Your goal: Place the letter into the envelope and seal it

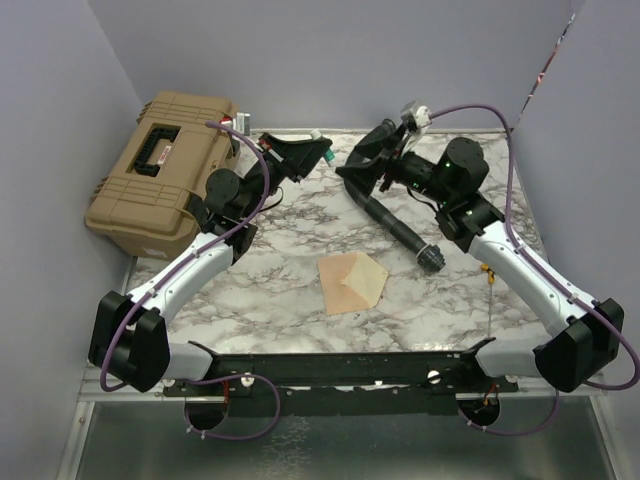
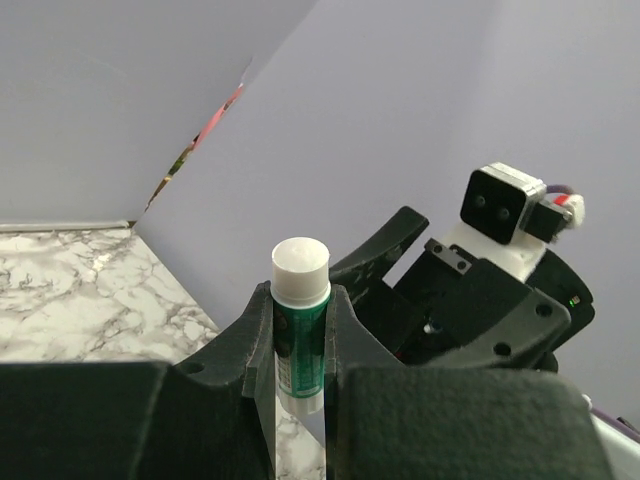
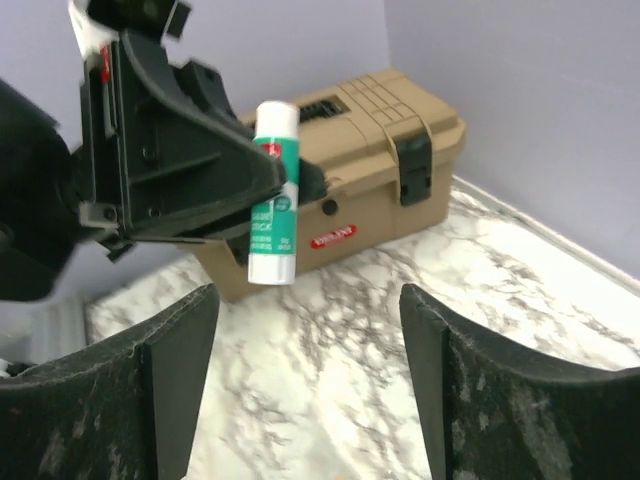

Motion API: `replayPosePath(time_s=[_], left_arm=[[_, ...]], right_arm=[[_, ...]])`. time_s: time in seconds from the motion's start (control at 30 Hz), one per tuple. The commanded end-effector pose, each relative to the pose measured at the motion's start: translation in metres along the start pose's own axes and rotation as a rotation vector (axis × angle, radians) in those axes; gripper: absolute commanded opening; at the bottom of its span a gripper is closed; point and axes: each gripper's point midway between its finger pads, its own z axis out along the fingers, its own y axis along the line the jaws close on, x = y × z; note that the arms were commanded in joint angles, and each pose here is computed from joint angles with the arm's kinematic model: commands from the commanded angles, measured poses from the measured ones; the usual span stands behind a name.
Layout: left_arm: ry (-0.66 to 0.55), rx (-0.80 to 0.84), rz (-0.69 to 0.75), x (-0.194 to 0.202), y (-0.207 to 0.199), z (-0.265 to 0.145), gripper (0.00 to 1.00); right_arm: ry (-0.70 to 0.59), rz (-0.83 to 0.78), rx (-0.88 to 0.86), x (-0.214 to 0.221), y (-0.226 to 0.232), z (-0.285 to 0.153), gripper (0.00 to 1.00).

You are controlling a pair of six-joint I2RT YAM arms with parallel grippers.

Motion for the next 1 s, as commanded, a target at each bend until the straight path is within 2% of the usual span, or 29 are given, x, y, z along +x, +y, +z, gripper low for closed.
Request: replayPosePath(time_s=[0.0, 0.13, 0.3, 0.5, 0.67, 0.73, 0.83, 0.97], left_arm=[[-0.020, -0.003, -0.012, -0.006, -0.004, 0.000, 0.00], [-0.015, 0.001, -0.013, -0.005, -0.005, -0.001, 0.00], [-0.010, 0.007, -0.019, -0.004, -0.007, -0.002, 0.00], [-0.016, 0.020, 0.006, -0.008, -0.014, -0.005, 0.00], [-0.003, 0.045, 0.032, -0.008, -0.020, -0.004, 0.00], [0.005, 0.057, 0.041, -0.008, -0.023, -0.003, 0.00], [0.012, 0.080, 0.068, -0.009, -0.029, -0.003, 0.00], [0.009, 0.120, 0.093, -0.013, -0.040, -0.004, 0.00]], right_arm=[[0.098, -0.304, 0.095, 0.015, -0.005, 0.010, 0.72], [0.104, -0.340, 0.110, 0.019, 0.001, 0.020, 0.60], [0.070, -0.327, 0.128, 0.010, 0.001, 0.025, 0.56], [0.152, -0.279, 0.178, 0.017, -0.013, 0.035, 0.26], [0.144, -0.239, 0.171, 0.016, -0.010, 0.037, 0.17], [0.134, -0.214, 0.152, 0.013, -0.005, 0.038, 0.10], [0.123, -0.108, 0.091, 0.006, 0.009, 0.039, 0.01], [0.078, 0.149, -0.009, -0.014, 0.014, 0.030, 0.01]])
